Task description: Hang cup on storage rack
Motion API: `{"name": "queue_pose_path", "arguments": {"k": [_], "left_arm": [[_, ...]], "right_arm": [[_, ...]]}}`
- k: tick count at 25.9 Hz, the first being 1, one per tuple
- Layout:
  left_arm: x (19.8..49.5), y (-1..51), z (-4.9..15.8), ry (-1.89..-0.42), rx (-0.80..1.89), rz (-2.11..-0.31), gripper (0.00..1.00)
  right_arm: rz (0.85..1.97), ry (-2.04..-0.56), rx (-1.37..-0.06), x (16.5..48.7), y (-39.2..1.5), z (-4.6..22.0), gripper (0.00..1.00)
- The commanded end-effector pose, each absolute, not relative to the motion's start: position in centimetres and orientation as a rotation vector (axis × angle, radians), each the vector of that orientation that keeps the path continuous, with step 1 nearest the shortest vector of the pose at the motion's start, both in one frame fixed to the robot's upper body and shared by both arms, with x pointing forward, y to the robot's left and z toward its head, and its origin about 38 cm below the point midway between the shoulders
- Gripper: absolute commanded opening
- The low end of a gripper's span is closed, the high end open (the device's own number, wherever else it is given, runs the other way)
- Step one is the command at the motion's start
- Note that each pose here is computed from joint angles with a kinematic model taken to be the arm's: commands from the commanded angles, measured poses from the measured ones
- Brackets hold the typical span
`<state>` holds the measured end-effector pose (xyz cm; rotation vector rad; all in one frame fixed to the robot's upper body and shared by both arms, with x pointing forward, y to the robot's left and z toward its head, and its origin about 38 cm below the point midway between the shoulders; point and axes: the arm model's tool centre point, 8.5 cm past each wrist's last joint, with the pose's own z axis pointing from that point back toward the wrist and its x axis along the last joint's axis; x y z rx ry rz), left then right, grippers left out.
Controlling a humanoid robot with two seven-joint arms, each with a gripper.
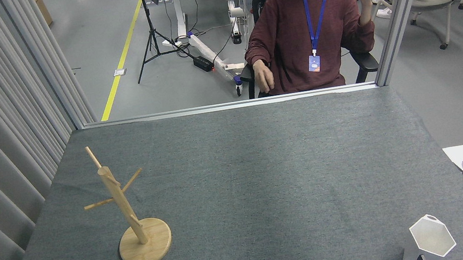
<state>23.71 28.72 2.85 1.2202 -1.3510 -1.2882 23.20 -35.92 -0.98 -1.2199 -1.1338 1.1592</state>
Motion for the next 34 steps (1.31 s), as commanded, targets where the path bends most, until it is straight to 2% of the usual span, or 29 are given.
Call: {"name": "queue_pose_path", "arguments": {"k": [1,10,20,23,26,28,30,32,34], "left_arm": [[23.7,28.8,2.8,-1.349,1.220,-1.288,1.00],[23.6,29.2,2.4,-1.331,1.217,-1.286,1.00],[23.6,29.1,2.4,-1.334,1.216,-1.284,1.00],[23.6,29.0,2.4,-1.338,1.214,-1.283,1.00],[23.8,28.8,2.7,-1.347,1.218,-1.282,1.00],[24.3,28.5,3.2,-1.366,1.231,-1.275,1.00],[26.3,28.2,4.9,-1.424,1.275,-1.269,1.00],[29.6,26.5,7.1,-1.534,1.303,-1.285,1.00],[32.8,22.4,8.4,-1.681,1.261,-1.424,1.00]], "right_arm": [[1.169,-1.126,-1.216,23.7,-36.5,-1.3,1.00],[1.197,-1.173,-1.215,26.0,-35.6,-0.8,1.00],[1.224,-1.155,-1.203,26.7,-35.4,-1.7,0.97],[1.228,-1.159,-1.200,26.7,-35.4,-1.7,0.74],[1.227,-1.163,-1.201,26.7,-35.4,-1.7,0.66],[1.225,-1.170,-1.205,26.7,-35.4,-1.5,0.66],[1.226,-1.189,-1.214,26.9,-35.4,-0.9,0.66],[1.244,-1.218,-1.271,27.5,-36.2,1.2,0.66],[1.262,-1.244,-1.325,28.2,-36.9,3.1,0.66]]}}
